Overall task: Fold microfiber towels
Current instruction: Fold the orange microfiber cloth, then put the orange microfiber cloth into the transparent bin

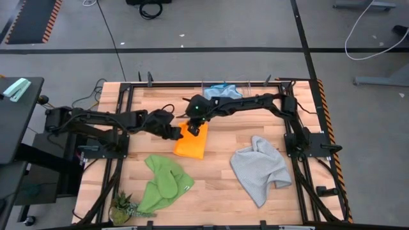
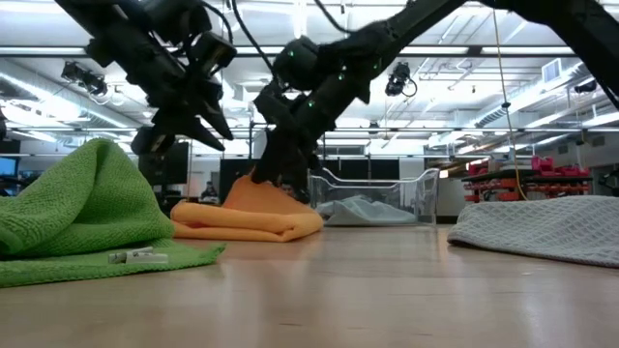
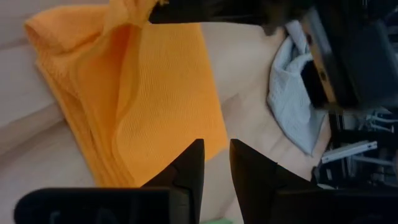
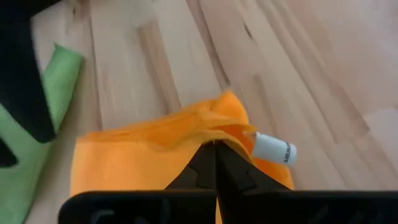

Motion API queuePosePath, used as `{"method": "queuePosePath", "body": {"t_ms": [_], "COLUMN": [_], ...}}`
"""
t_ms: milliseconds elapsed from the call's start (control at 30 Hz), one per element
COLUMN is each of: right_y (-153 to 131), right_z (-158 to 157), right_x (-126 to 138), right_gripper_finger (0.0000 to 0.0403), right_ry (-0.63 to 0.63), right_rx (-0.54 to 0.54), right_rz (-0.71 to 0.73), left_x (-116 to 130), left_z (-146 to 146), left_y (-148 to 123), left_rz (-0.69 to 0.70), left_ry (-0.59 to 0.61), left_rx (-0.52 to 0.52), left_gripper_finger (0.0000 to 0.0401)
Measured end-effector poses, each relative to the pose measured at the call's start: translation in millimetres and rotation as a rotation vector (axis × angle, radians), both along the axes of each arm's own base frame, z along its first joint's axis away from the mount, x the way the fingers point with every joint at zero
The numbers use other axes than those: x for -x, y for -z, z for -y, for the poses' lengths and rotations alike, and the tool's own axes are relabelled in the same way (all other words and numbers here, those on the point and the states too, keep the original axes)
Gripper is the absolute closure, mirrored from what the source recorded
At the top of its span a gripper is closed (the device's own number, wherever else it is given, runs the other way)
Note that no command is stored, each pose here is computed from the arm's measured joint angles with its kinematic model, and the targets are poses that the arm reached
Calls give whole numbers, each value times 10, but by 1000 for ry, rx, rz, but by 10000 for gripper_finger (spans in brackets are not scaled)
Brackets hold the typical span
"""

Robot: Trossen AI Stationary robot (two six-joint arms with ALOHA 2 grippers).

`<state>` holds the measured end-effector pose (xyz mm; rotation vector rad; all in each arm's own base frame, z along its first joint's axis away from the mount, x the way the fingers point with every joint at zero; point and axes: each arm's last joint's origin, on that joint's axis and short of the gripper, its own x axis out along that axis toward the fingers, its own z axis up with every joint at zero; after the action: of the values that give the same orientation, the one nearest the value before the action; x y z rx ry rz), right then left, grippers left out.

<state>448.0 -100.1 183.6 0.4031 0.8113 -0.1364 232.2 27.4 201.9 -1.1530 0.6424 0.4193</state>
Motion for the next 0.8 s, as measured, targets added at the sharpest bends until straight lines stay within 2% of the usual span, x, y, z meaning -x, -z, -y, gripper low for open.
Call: {"method": "queuePosePath", "body": {"t_ms": [67, 300, 500, 800], "right_y": [55, 60, -302, -855], "right_z": [56, 150, 71, -322], "right_x": [-20, 120, 264, 582], "right_gripper_finger": [403, 396, 393, 390], "right_ry": [-13, 27, 26, -12], "right_rx": [-30, -78, -68, -23], "right_rz": [17, -92, -89, -136], "left_x": [-18, -48, -136, -334], "left_z": [32, 87, 103, 77], "left_y": [-14, 14, 126, 314], "left_rz": [17, 8, -13, 10], "left_ry": [-13, -42, -55, -65], "left_rx": [-30, -74, -67, -78], "left_gripper_finger": [315, 310, 319, 315]}}
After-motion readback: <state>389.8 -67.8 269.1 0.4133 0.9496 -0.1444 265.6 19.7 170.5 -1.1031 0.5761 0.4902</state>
